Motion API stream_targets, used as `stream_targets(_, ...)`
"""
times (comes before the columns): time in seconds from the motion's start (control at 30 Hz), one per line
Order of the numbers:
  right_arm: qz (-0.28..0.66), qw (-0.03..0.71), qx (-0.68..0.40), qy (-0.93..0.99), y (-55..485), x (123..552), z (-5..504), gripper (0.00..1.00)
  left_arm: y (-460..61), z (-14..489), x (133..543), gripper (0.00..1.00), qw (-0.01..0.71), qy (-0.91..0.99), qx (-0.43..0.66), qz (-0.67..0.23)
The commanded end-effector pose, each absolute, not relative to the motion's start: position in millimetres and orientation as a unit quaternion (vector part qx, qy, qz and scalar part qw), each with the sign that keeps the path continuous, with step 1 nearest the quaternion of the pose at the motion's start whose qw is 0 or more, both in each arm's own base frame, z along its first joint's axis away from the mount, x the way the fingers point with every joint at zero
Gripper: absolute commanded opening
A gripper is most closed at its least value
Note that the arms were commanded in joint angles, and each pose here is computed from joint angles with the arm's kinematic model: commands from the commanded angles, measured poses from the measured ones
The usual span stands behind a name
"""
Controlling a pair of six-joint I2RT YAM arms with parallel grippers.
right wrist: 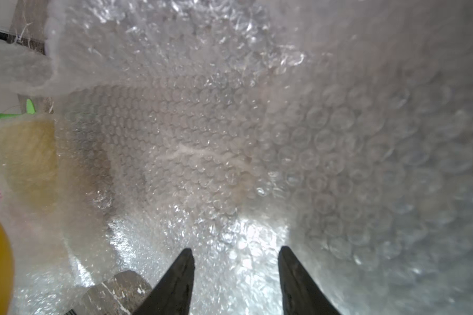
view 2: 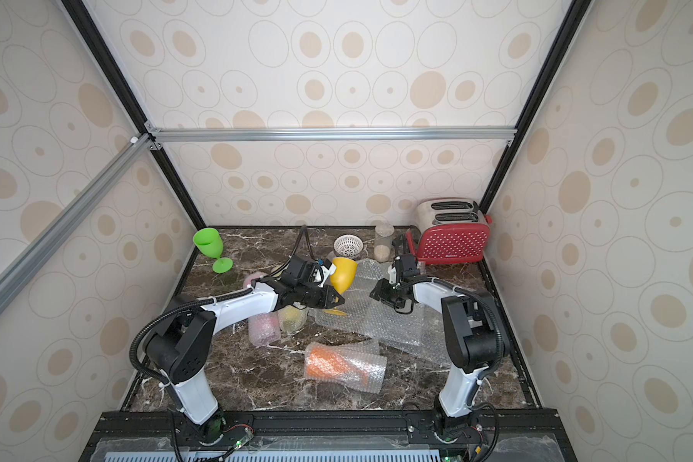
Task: Unpack wine glasses from bubble wrap
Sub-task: Pick up the wine glass from the bubble wrap.
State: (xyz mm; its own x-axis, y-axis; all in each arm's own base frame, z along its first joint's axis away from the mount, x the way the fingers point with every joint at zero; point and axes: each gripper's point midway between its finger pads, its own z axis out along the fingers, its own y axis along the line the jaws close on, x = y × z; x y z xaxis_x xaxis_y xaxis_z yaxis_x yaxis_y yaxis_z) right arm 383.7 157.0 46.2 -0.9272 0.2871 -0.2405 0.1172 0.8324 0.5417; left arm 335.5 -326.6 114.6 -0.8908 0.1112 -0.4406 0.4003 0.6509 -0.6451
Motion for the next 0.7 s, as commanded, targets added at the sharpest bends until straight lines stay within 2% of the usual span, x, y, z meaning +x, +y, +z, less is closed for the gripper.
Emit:
stream_targets(0.0, 0.252, 0.154, 0.115, 0.948, 150, 378, 35, 0.52, -321, 148, 342, 0.17, 0.221, 0.871, 0.15, -0.412)
stream_targets(0.23, 0.259, 0.164, 0.102, 0.946, 153, 382, 54, 0.52, -309, 162, 348, 0.16, 0.261, 0.866, 0.179, -0.388)
stream_targets(0.47, 0.274, 0.22, 0.049, 0.935, 157, 391, 134, 0.52, -289, 153, 346, 0.15, 0.329, 0.859, 0.262, -0.292)
stream_targets(0.57, 0.298, 0.228, 0.014, 0.927, 164, 389, 169, 0.51, -286, 162, 341, 0.16, 0.385, 0.835, 0.296, -0.261)
stream_targets(0.67, 0.301, 0.232, 0.005, 0.925, 164, 388, 195, 0.5, -284, 165, 339, 0.16, 0.404, 0.828, 0.305, -0.24)
